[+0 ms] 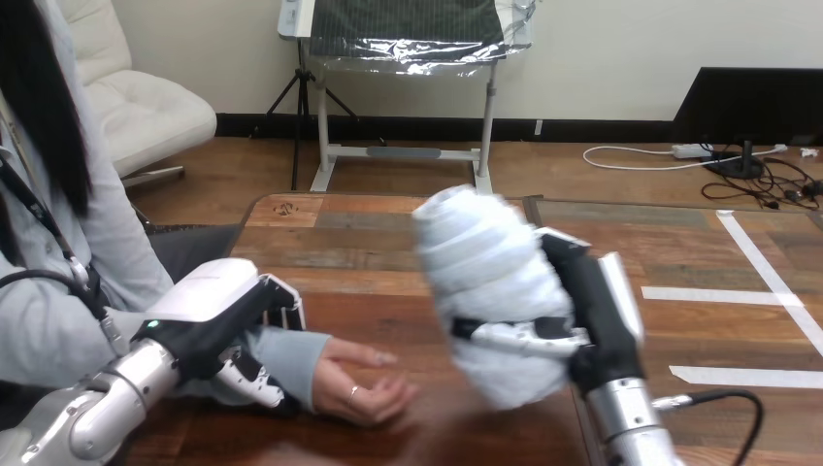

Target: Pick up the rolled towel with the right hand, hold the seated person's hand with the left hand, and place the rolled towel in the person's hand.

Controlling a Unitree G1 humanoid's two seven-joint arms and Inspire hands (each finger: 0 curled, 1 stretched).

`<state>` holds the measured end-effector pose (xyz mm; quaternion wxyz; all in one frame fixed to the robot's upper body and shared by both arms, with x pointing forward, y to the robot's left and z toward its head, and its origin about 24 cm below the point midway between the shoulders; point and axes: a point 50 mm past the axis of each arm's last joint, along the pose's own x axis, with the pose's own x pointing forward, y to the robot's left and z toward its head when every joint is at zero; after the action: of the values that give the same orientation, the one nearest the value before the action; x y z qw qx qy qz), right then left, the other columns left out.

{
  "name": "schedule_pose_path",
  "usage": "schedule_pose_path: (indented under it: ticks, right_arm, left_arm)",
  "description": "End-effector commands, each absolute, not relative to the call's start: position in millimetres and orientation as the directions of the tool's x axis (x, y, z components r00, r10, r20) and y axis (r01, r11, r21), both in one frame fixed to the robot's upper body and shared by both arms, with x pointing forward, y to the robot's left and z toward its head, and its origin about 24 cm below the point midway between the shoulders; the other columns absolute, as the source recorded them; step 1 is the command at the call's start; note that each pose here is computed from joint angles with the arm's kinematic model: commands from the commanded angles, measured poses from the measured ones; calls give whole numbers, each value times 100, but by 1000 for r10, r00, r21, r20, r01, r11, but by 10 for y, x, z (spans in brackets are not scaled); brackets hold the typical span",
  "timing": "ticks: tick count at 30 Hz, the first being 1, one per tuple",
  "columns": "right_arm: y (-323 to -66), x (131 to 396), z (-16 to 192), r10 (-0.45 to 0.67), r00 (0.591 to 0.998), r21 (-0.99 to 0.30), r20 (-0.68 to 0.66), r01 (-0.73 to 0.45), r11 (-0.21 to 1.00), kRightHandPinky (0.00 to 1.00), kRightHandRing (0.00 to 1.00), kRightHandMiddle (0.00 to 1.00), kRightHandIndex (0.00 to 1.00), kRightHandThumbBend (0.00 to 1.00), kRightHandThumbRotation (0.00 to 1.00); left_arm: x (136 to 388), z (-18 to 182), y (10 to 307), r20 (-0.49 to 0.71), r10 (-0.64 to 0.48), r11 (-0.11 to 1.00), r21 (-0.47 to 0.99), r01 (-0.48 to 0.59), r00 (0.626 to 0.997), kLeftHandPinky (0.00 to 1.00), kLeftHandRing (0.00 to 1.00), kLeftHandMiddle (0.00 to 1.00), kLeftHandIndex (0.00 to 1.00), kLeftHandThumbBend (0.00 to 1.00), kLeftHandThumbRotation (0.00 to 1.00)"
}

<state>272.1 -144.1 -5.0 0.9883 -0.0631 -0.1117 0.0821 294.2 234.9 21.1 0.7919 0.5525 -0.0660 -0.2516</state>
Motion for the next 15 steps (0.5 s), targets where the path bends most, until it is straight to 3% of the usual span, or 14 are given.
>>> schedule_pose_path:
  ticks: [1, 15]
  right_arm:
    - [-1252, 2933, 250, 202, 917, -150, 344, -159, 976, 26, 32, 42, 42, 78, 0]
    - [-1014, 2864, 229, 273, 892, -197, 361, -213, 957, 26, 33, 42, 41, 79, 0]
  left_arm:
    - [3132, 606, 2073, 59, -556, 358, 917, 174, 829, 23, 29, 36, 37, 93, 0]
    - [3157, 676, 1996, 80, -571, 365, 916, 165, 817, 22, 28, 35, 37, 94, 0]
